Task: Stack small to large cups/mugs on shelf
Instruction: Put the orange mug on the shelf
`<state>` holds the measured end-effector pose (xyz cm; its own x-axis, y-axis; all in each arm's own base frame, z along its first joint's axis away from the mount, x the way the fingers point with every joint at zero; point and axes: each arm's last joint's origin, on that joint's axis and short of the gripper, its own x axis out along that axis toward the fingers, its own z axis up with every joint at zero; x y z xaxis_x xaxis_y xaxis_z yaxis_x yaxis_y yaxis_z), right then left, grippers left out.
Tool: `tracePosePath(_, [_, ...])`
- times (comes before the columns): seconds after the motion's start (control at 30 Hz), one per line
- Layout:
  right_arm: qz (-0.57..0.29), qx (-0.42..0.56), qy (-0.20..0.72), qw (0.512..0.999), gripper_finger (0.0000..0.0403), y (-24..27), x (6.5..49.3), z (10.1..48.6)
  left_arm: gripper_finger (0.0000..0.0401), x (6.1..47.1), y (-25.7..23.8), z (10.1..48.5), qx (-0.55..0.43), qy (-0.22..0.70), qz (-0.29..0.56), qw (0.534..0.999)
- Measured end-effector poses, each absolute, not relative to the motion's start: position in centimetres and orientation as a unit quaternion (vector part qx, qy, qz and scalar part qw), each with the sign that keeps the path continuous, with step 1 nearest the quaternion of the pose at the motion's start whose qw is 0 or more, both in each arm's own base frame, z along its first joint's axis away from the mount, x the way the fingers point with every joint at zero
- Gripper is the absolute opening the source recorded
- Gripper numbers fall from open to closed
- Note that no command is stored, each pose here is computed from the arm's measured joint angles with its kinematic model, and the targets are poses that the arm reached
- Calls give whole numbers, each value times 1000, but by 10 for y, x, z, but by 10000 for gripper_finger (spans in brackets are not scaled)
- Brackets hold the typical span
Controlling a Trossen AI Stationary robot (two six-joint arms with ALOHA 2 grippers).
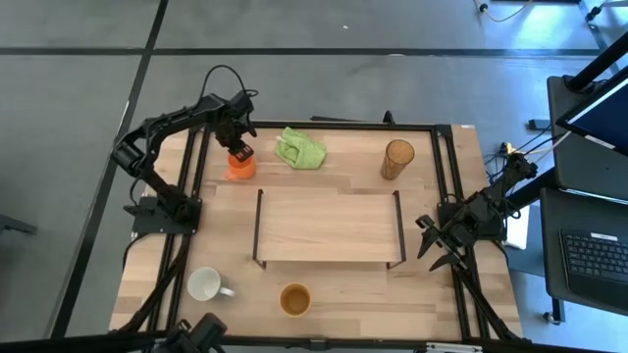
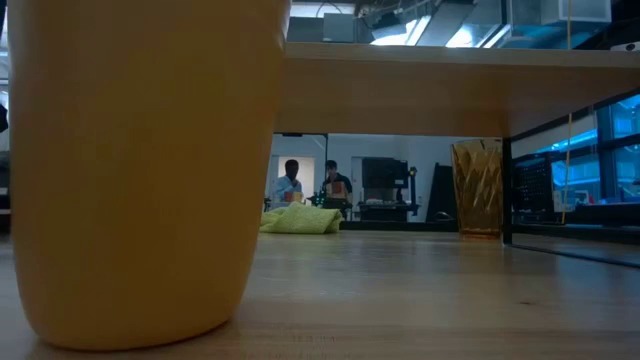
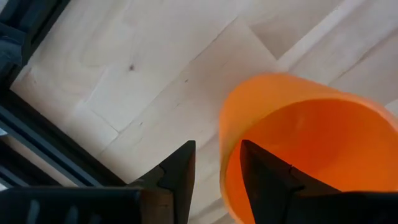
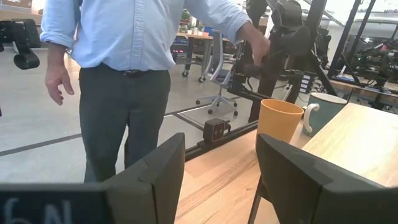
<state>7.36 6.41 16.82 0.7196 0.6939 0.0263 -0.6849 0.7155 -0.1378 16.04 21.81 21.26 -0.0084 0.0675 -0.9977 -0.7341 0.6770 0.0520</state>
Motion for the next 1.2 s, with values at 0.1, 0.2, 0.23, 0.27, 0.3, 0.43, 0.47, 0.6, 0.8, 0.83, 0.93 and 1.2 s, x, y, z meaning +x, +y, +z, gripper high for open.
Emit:
tracePosePath(0.1, [372, -59, -38, 925, 200, 64, 74, 168, 121, 161, 220, 208, -267, 642, 317, 645])
tracePosePath(0.2, [372, -59, -38, 925, 200, 64, 74, 168, 120, 162, 221, 205, -277, 645, 321, 635])
tracePosePath(0.23, [372, -59, -38, 925, 200, 64, 74, 168, 119, 162, 221, 204, -279, 645, 323, 634])
tracePosePath(0.27, [373, -59, -38, 925, 200, 64, 74, 168, 116, 163, 221, 203, -282, 645, 325, 631])
tracePosePath(0.3, [372, -59, -38, 925, 200, 64, 74, 168, 112, 163, 221, 202, -286, 645, 327, 628])
tracePosePath(0.43, [372, -59, -38, 925, 200, 64, 74, 168, 84, 163, 221, 202, -300, 641, 340, 619])
tracePosePath(0.47, [372, -59, -38, 925, 200, 64, 74, 168, 75, 163, 220, 202, -304, 641, 343, 616])
tracePosePath(0.6, [372, -59, -38, 925, 200, 64, 74, 168, 33, 162, 219, 203, -315, 634, 355, 610])
tracePosePath(0.8, [373, -59, -38, 925, 200, 64, 74, 168, 12, 164, 217, 205, -343, 617, 362, 609])
tracePosePath(0.83, [372, -59, -38, 925, 200, 64, 74, 168, 13, 164, 216, 205, -354, 613, 355, 610])
tracePosePath(0.93, [372, -59, -38, 925, 200, 64, 74, 168, 9, 166, 214, 205, -369, 607, 348, 612])
tracePosePath(1.2, [372, -59, -38, 925, 200, 64, 74, 168, 4, 166, 213, 235, -351, 640, 349, 587])
